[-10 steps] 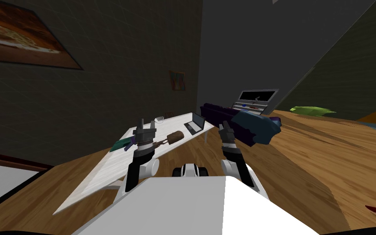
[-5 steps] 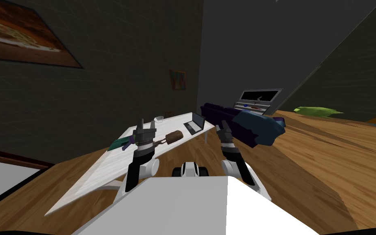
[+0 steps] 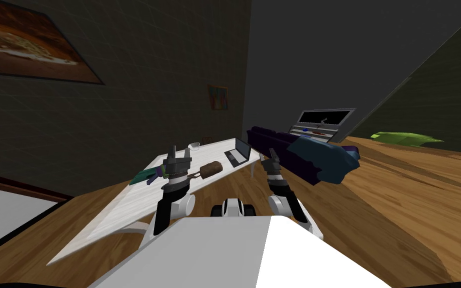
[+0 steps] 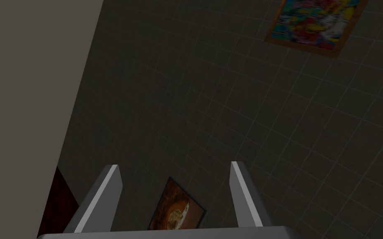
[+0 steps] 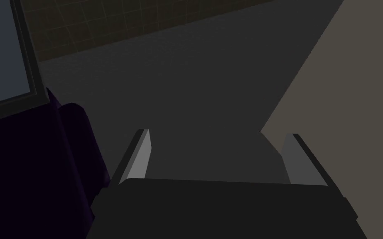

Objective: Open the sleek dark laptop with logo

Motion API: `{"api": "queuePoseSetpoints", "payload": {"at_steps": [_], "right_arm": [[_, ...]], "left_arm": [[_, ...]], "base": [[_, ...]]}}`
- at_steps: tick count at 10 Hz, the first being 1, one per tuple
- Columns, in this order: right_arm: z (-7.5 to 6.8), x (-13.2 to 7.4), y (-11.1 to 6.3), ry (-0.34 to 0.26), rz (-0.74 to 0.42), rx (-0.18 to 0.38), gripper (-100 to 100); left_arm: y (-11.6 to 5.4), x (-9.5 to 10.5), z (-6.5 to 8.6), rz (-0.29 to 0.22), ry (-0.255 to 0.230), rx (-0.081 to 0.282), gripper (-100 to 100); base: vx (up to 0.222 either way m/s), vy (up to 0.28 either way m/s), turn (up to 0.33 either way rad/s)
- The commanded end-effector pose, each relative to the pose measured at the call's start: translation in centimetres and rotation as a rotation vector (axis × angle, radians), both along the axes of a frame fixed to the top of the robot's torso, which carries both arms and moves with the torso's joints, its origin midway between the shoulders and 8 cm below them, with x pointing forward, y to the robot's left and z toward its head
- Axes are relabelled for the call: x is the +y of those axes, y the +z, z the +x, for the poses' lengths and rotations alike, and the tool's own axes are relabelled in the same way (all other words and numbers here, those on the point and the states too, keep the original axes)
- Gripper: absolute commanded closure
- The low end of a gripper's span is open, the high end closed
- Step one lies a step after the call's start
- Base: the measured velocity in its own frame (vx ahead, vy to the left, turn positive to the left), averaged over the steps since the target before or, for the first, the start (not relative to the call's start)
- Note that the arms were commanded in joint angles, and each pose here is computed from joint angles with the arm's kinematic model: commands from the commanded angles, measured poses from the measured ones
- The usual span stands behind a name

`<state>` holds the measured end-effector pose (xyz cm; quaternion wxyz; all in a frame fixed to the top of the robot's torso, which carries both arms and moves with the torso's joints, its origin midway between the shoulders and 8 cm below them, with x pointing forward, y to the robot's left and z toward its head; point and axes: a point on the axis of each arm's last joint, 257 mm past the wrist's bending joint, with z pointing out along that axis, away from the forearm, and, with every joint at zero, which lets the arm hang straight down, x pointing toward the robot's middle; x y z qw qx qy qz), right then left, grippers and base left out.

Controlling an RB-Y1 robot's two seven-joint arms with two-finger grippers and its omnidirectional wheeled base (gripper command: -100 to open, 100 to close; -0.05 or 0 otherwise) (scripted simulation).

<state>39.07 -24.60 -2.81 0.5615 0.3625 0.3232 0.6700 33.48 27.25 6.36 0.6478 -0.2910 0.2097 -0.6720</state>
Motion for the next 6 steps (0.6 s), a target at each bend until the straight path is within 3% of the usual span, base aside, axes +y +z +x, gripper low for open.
{"api": "queuePoseSetpoints", "payload": {"at_steps": [1, 3, 5, 6], "right_arm": [[0.5, 0.5, -0.5, 0.063, 0.104, 0.012, -100], [0.8, 0.9, -0.8, 0.102, 0.166, 0.019, -100], [1.3, 1.9, -1.5, 0.178, 0.284, 0.037, -100], [1.3, 1.8, -1.5, 0.181, 0.301, 0.037, -100]], "left_arm": [[0.0, 0.0, 0.0, 0.0, 0.0, 0.0, 0], [0.0, 0.0, 0.0, 0.0, 0.0, 0.0, 0], [0.0, 0.0, 0.0, 0.0, 0.0, 0.0, 0], [0.0, 0.0, 0.0, 0.0, 0.0, 0.0, 0]], "base": [[0.056, -0.053, 0.038], [0.05, -0.08, 0.05], [0.057, -0.076, 0.058], [0.052, -0.081, 0.032]]}}
